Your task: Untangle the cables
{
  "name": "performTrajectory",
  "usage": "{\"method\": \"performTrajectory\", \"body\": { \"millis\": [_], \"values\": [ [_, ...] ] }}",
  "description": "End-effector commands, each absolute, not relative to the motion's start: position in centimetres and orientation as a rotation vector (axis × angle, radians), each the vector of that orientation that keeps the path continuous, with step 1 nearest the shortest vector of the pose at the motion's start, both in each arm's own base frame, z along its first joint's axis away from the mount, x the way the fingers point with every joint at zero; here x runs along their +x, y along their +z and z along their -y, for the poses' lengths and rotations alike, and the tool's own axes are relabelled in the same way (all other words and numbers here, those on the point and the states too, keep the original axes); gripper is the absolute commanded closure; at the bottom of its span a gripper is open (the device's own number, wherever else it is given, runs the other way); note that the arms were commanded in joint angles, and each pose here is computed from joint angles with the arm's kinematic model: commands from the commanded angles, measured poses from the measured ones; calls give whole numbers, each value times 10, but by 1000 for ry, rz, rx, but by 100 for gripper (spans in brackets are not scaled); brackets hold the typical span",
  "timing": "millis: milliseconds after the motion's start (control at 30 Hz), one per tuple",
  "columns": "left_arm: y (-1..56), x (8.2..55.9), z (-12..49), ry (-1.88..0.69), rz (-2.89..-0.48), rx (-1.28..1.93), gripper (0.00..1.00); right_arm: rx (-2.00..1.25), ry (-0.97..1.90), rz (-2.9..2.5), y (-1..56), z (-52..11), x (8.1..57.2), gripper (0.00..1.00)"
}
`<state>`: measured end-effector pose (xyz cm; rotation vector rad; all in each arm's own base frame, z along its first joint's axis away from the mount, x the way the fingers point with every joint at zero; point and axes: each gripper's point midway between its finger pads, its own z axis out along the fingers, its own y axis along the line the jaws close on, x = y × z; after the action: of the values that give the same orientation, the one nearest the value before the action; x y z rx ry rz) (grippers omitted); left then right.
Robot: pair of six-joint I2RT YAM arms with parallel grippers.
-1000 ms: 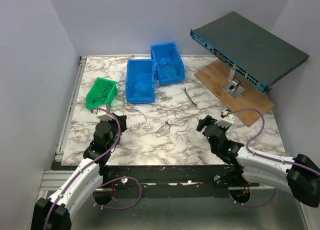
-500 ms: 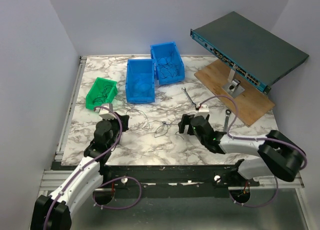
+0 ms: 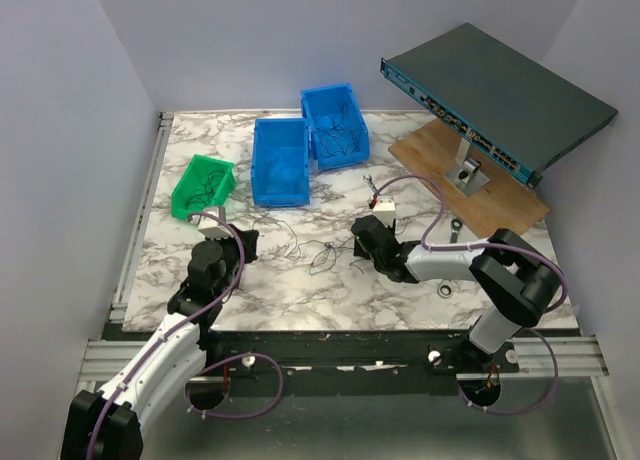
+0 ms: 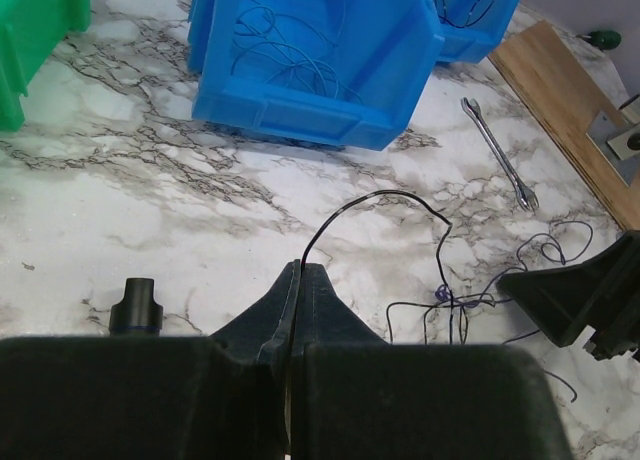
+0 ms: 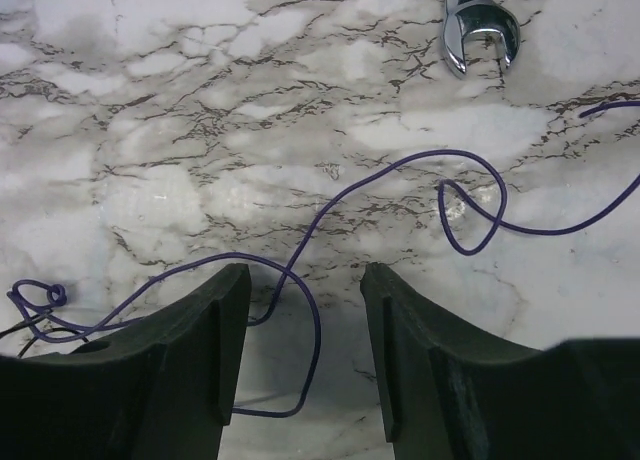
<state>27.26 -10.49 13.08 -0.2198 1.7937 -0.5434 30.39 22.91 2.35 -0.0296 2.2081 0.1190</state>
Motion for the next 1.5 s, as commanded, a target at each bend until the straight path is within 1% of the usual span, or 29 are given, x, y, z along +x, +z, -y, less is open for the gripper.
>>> {"method": "performTrajectory", "body": {
  "millis": [0,33,67,100,133,167,200,233,267,367,433,567,733,833,1000,1333,1367,1400,1433,1467],
  "values": [
    [149,277,108,-558,-1752,-195,100,-42,34,-2241,11,-216,300,53],
    [149,277,108,-559,-1755,-190,96,-47,41,-2237,12,-216,300,66],
    [150,276,110,-563,-1754,-179,89,-49,52,-2231,13,-217,300,76],
    [150,276,110,-562,-1754,-170,80,-50,66,-2222,16,-218,300,86],
    [151,276,111,-565,-1753,-162,70,-49,77,-2214,18,-218,300,91],
    [152,275,112,-567,-1751,-151,63,-50,91,-2204,21,-218,300,97],
    [153,275,113,-571,-1749,-141,53,-48,106,-2194,24,-218,299,99],
    [154,275,114,-576,-1746,-130,46,-48,114,-2186,26,-217,298,99],
    [155,274,117,-583,-1745,-110,42,-47,128,-2173,29,-217,298,99],
    [160,272,133,-641,-1736,-19,33,-60,148,-2161,33,-217,295,99],
    [164,267,156,-698,-1719,103,29,-69,165,-2159,34,-219,294,99],
    [155,264,207,-712,-1814,360,28,-89,193,-2159,35,-222,292,99],
    [136,269,247,-731,-1924,527,28,-113,225,-2159,36,-227,290,99],
    [117,272,258,-716,-2019,591,29,-120,228,-2157,37,-227,290,99],
    [98,279,270,-655,-2122,656,34,-121,229,-2157,37,-227,289,99],
    [69,272,289,-623,-2247,803,31,-121,234,-2170,34,-228,288,99],
    [67,273,290,-611,-2264,809,31,-124,232,-2172,33,-228,288,99],
    [63,274,291,-593,-2279,814,34,-120,232,-2171,33,-228,288,99],
    [60,274,290,-576,-2296,817,39,-120,230,-2170,33,-227,288,99],
    [57,275,290,-563,-2315,820,47,-118,229,-2168,34,-227,288,99]
  ]
}}
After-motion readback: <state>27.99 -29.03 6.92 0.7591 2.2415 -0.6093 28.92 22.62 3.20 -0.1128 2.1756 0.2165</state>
